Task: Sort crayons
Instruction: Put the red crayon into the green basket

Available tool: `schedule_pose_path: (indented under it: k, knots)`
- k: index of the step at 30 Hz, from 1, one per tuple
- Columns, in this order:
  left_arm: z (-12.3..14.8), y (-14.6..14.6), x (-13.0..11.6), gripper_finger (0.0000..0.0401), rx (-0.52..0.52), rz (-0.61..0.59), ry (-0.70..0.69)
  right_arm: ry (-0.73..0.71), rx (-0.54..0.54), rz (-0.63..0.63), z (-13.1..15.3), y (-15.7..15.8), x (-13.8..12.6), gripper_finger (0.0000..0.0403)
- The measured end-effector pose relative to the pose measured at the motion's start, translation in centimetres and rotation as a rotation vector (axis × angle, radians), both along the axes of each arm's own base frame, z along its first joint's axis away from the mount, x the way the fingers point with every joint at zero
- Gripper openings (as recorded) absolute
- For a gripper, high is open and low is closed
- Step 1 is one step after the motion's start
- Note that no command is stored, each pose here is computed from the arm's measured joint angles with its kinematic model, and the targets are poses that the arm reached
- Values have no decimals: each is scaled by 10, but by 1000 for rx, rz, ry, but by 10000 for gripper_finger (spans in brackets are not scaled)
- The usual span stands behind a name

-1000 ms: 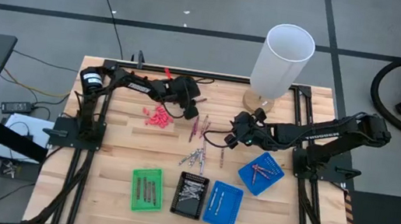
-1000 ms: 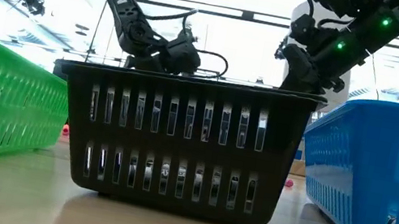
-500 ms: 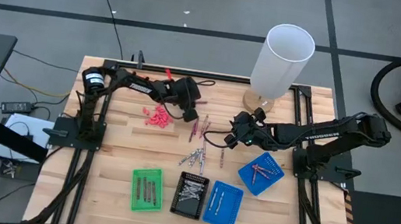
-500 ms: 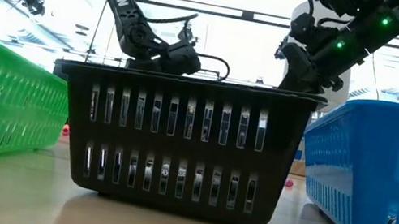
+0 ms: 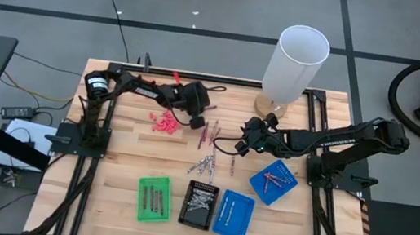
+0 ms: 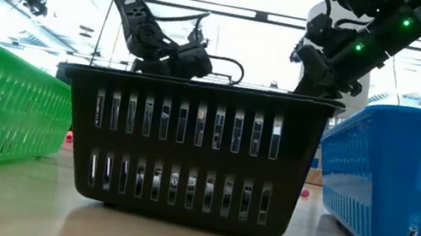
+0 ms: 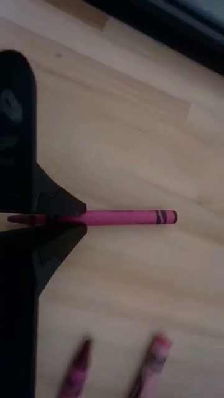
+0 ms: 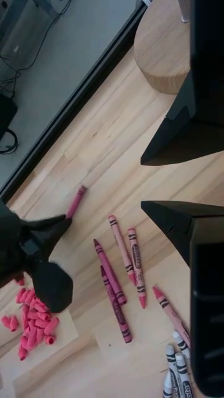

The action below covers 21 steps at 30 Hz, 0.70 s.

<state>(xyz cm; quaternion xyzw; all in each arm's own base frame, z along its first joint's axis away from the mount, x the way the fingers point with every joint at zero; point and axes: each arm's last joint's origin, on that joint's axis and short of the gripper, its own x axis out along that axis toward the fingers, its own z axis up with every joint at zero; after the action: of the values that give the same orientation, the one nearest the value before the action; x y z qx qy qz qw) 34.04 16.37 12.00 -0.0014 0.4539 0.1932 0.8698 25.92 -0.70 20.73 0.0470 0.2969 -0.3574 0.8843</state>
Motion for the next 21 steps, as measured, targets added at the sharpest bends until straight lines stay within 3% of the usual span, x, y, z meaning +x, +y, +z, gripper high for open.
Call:
schedule_pose_path:
  k: [4,14,21]
  knots:
    - [14,-8,-4,12,4,-34,14,0,-2,-2,0,0,0,110]
    - [78,-37,-5,12,91,-112,-138,-1,-9,4,0,2,0,110]
    - [104,-55,-14,12,101,-151,-155,-69,-99,80,10,16,7,110]
